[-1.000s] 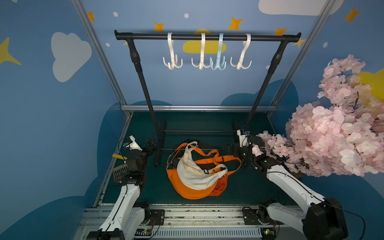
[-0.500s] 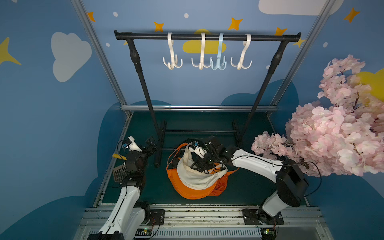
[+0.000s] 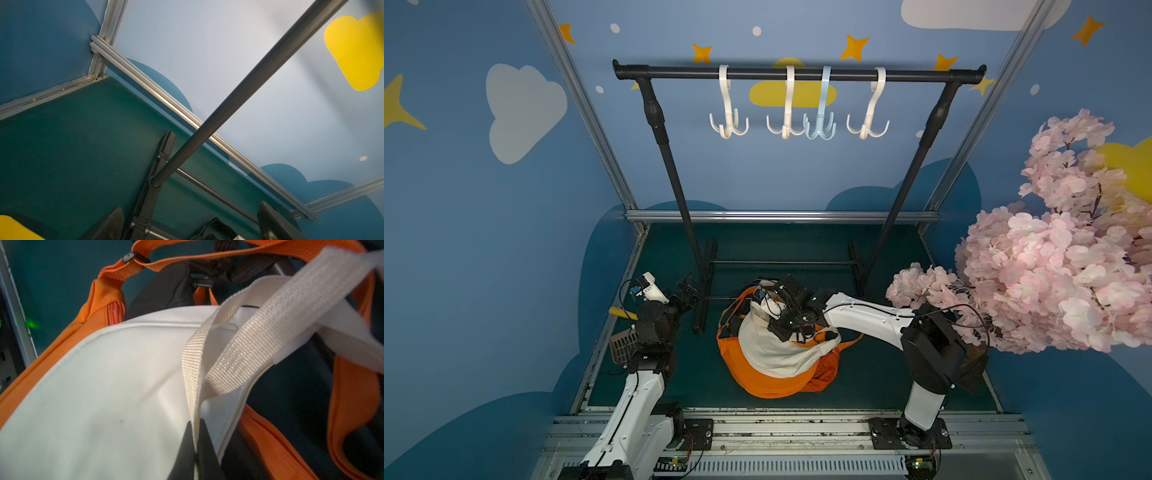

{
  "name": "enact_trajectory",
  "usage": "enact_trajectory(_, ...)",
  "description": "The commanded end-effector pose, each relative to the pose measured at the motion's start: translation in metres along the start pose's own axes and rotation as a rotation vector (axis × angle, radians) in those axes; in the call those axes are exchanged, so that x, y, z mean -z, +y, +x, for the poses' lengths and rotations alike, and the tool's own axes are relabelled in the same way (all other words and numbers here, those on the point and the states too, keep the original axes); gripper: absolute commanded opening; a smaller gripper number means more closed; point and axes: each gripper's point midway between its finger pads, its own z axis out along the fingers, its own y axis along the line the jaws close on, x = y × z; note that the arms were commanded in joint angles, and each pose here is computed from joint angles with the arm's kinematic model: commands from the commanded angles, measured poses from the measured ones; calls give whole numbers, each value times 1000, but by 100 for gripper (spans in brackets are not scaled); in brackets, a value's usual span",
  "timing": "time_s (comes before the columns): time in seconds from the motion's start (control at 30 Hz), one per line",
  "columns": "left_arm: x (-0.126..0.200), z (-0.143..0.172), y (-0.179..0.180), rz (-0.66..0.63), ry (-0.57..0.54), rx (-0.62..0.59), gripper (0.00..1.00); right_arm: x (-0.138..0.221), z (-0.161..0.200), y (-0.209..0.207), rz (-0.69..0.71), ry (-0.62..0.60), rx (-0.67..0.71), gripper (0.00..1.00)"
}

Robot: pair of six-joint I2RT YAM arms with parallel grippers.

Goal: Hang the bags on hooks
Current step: Pick up the bag from the bag.

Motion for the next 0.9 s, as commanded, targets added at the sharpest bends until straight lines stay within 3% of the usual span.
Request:
enact_trajectory(0.0,-3,-1,-34,139,38,-81,99,48,-22,-26,140,-69,-13,0)
enact_trajectory(0.23,-10,31,-99,348,188,-332,100,112,-45,-67,243,-214,-70,0)
enact_trajectory(0.37,-9,56,-133,447,179,-557,100,141,-61,-82,252,-306,-79,0)
enact_trajectory(0.57,-8,100,-181,665,167,-805,100,158,-76,-91,258,-356,-60,0)
enact_trajectory(0.77,3,160,-217,945,220,-970,99,173,-89,-85,233,-403,-32,0)
enact_trajectory(0.87,-9,175,-226,962,215,-1003,99,181,-92,-81,220,-423,-16,0)
